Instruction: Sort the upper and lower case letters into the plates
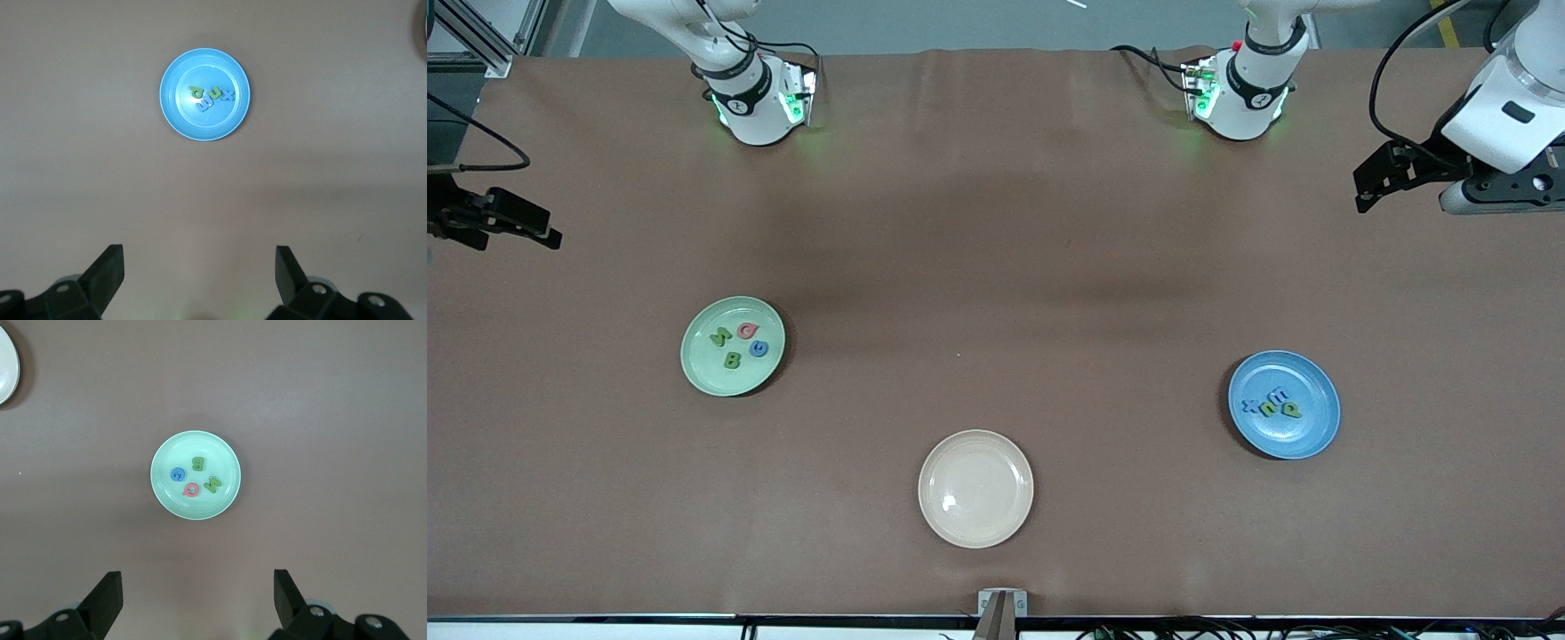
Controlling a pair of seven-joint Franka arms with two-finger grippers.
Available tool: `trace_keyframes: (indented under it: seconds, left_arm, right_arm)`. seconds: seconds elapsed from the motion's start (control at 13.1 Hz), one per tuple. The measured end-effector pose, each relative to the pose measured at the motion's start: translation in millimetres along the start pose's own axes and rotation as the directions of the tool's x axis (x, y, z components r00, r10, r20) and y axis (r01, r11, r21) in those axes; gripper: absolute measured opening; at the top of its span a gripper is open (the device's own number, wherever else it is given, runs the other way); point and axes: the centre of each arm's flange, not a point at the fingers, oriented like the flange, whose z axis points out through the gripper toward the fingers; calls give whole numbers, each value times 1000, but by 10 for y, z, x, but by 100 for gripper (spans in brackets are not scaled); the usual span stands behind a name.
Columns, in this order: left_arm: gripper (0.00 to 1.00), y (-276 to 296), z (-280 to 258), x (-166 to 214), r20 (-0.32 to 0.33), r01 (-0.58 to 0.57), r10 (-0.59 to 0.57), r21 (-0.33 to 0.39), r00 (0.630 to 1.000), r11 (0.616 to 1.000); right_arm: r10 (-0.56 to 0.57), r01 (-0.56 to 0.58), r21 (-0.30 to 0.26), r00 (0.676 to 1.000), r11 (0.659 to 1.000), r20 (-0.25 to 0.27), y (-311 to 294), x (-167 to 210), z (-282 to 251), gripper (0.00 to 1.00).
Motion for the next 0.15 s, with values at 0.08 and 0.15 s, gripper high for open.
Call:
trace_keyframes:
  seconds: [0.08,0.15]
  left_arm:
    - [100,-84,-22,10,-5,4,-4,-2,1000,1000]
    - [100,-168,-60,18,-13,10,-10,-4,1000,1000]
  right_arm:
    - [-2,2,-2,1000,1000,-3,-6,-31,-21,100]
    - [-2,2,-3,1000,1000,-5,-8,-63,-38,100]
